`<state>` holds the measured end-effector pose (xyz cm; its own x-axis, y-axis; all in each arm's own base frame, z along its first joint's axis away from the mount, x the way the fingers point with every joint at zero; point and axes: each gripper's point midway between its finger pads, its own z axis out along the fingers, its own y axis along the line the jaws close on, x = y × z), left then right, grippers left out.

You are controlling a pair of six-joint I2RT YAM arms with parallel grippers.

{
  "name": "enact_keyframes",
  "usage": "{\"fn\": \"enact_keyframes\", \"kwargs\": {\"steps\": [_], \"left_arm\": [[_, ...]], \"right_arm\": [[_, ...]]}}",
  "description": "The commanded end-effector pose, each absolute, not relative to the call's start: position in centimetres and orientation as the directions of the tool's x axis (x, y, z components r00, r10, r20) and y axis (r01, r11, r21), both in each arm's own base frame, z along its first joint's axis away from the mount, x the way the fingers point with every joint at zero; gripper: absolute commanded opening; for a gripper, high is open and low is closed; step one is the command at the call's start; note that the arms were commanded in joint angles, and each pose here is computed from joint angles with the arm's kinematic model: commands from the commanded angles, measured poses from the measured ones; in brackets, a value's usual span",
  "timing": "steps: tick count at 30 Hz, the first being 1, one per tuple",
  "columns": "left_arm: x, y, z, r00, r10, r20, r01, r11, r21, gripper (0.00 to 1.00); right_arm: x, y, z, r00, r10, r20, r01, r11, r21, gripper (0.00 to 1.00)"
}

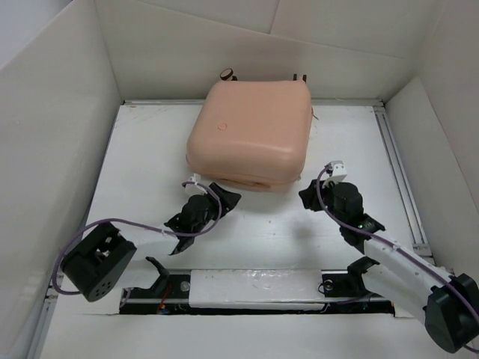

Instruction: Pack the luggage

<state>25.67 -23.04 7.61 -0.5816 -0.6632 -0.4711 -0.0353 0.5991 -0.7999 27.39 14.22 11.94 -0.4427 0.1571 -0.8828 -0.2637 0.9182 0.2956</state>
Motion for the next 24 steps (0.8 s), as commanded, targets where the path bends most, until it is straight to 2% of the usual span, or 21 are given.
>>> {"fn": "enact_keyframes", "kwargs": {"steps": [1,6,9,16,21,24], "left_arm": [[27.2,-25.4,12.3,-0.551,-0.709,-0.440,0.085,0.477,-0.875,0.62],[27.9,-25.7,12.1,-0.530,-0.735,-0.423,0.097,0.443,-0.891,0.62],[28.7,-25.5,11.3,-0.513,-0.745,-0.427,0.077,0.456,-0.887,0.62],[30.6,-26.2,11.1,-0.483,-0.766,-0.425,0.093,0.437,-0.894,0.59],[31.0,-26.3,11.0,-0.473,-0.772,-0.425,0.095,0.435,-0.896,0.58],[31.2,-26.1,11.0,-0.461,-0.772,-0.437,0.098,0.445,-0.890,0.58]], "right_arm": [[29.6,15.3,16.7,-0.282,0.166,-0.945,-0.366,0.892,0.266,0.47],[29.8,16.3,17.1,-0.234,0.183,-0.955,-0.469,0.839,0.276,0.47],[30.6,15.7,17.4,-0.179,0.174,-0.968,-0.478,0.845,0.240,0.50],[32.0,16.9,16.6,-0.209,0.099,-0.973,-0.539,0.819,0.199,0.51],[32.8,16.7,17.1,-0.170,0.126,-0.977,-0.523,0.829,0.198,0.49],[33.1,16.8,17.1,-0.161,0.153,-0.975,-0.527,0.822,0.216,0.43]]}}
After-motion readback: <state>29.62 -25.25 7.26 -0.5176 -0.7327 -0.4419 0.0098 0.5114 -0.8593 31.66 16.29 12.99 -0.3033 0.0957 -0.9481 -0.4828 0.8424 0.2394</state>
